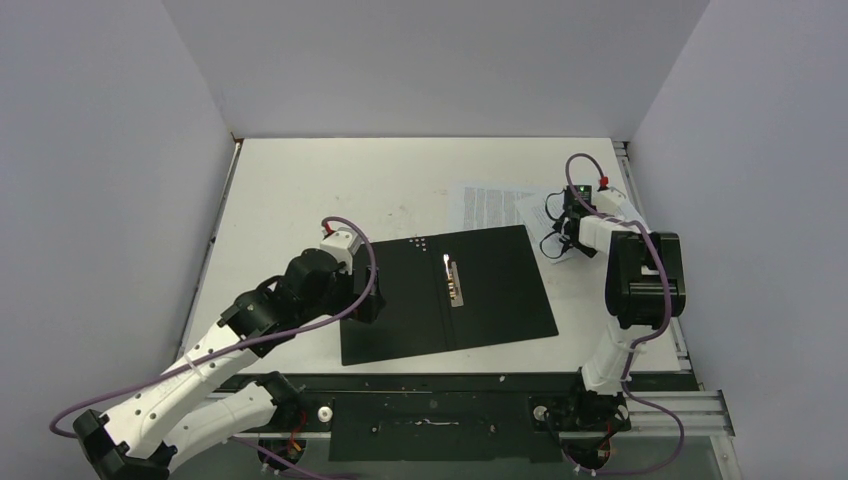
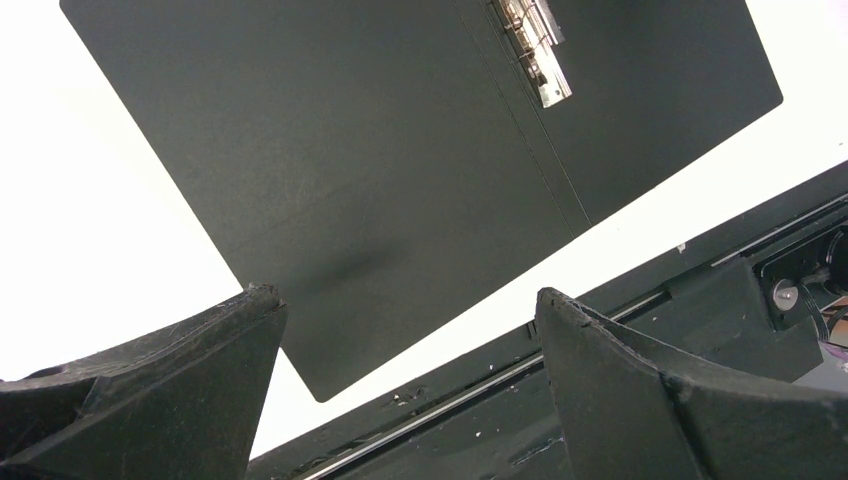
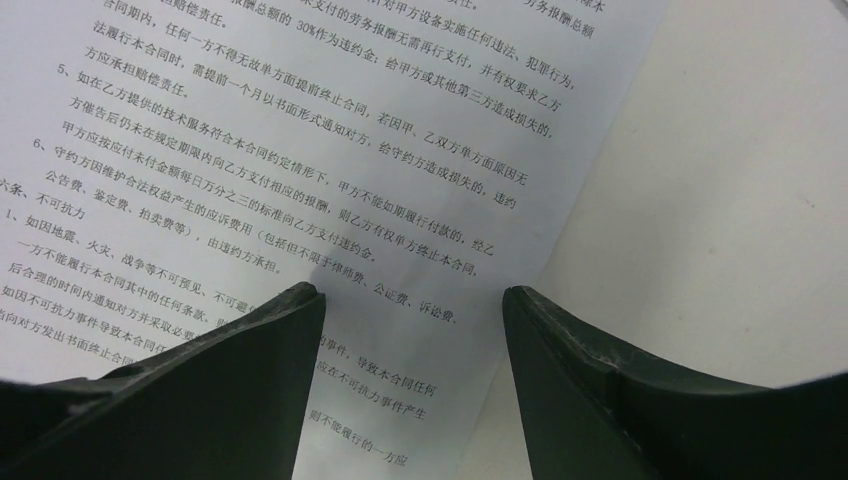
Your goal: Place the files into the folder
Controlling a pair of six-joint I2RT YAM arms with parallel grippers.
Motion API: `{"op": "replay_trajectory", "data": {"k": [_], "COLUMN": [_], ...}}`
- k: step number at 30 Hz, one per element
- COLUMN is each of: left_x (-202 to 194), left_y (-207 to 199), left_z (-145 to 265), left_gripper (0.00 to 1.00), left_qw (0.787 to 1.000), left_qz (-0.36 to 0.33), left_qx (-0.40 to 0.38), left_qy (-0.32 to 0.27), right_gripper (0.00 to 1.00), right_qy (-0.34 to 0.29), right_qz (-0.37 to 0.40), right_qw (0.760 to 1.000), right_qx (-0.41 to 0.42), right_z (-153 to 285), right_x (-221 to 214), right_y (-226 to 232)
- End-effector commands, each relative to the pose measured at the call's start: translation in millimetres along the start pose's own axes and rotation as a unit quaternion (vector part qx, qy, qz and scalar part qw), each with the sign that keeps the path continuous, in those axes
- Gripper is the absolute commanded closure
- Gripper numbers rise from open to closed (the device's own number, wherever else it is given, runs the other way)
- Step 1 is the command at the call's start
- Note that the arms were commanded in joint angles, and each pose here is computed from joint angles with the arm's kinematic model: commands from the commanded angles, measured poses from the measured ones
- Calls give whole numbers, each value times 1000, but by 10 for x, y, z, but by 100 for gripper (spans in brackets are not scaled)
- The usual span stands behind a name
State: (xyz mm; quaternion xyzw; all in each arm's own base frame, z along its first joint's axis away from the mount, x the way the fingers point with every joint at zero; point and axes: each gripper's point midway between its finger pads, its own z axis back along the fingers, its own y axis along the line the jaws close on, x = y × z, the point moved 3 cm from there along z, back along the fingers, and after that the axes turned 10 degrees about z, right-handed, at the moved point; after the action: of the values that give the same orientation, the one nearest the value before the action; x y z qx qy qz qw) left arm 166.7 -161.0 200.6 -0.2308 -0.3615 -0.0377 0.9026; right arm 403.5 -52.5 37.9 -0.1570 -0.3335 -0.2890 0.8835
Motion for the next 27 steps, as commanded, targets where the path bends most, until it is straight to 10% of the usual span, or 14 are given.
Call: {"op": "replay_trajectory", "data": {"k": [1,12,27], "left_x": [54,68,78], "left_y": [-13,0,32], "left_z": [52,91,87], "left_gripper": [4,4,4], "left_qw": [1000,1000,1000], "left_qz": [-5,-2,-1], "left_qx": [-6,-6,4], "left_qy": [-17,-26,-31], "right_gripper": [38,84,95], "right_qy": [75,94,26], "right_qz": [37,57,69], "right_qw": [996,993,993], "right_qx": [15,40,97], "right_z": [-111,-73,474], "right_x": [-501,-700,-218], "right_y": [26,147,293]}}
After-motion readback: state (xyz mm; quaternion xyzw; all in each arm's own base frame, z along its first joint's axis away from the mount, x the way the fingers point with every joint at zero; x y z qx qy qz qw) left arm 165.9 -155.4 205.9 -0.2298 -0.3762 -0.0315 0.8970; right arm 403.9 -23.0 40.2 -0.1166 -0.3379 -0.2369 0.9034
